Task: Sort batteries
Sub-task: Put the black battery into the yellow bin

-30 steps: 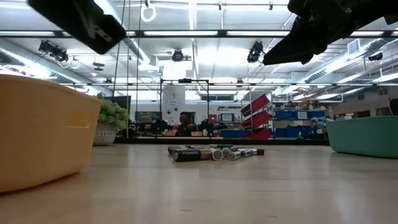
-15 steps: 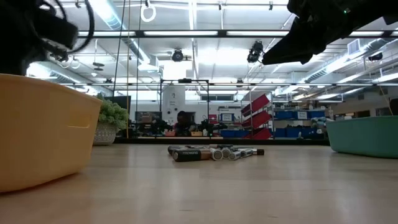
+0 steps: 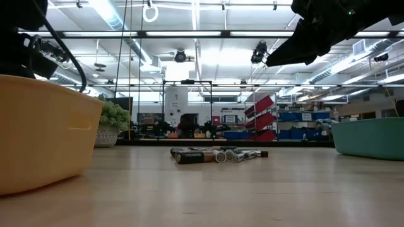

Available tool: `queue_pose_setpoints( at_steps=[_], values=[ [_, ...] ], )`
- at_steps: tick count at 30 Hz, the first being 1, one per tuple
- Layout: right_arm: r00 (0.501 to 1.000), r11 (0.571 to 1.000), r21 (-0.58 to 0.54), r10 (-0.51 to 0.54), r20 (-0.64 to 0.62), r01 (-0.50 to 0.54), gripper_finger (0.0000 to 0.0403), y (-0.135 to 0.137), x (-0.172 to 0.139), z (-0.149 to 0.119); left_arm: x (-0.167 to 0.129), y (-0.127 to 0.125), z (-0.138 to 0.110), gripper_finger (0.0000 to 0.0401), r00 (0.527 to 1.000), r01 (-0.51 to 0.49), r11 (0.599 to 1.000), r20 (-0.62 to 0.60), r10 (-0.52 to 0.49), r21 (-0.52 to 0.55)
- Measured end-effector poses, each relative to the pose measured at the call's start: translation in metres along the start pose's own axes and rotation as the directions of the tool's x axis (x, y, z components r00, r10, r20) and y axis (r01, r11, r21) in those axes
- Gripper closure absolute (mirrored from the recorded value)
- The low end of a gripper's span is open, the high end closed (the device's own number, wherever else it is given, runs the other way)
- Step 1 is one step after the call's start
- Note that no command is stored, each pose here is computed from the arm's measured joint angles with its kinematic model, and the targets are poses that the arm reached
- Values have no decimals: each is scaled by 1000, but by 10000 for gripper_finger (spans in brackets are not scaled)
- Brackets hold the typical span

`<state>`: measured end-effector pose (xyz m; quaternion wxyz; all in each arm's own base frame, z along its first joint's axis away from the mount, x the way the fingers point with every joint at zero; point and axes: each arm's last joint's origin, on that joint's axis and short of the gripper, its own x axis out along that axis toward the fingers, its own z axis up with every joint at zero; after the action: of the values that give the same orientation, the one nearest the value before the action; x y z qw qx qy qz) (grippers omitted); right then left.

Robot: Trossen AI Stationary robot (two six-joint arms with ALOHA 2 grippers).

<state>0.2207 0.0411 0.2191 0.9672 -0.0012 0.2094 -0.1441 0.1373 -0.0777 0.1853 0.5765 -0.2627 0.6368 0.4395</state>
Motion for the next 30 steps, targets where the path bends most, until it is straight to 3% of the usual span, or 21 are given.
queue_pose_setpoints(
  at_steps=[5, 8, 10, 16, 27, 30],
  values=[
    [1000, 1000, -4, -1, -4, 1, 313, 1, 1, -1, 1, -3, 0, 324, 999, 0, 998, -45, -3, -61],
    [1000, 1000, -2, -1, -5, 1, 313, 1, 1, -1, 1, -8, -1, 320, 992, 41, 979, -110, -63, -198],
    [1000, 1000, -1, -1, -5, 1, 313, 1, 1, -1, 1, -13, -2, 319, 986, 84, 972, -120, -112, -219],
    [1000, 1000, -15, 0, -2, 0, 313, 1, 1, -1, 9, -8, -1, 320, 994, -37, 949, -107, 3, -312],
    [1000, 999, -41, -2, -9, 1, 313, 1, 1, -1, 33, -26, -3, 320, 976, -208, 928, -124, 177, -308],
    [1000, 998, -59, -2, -11, 1, 313, 0, 1, -2, 41, -30, -4, 320, 961, -274, 862, -155, 229, -425]
  ],
)
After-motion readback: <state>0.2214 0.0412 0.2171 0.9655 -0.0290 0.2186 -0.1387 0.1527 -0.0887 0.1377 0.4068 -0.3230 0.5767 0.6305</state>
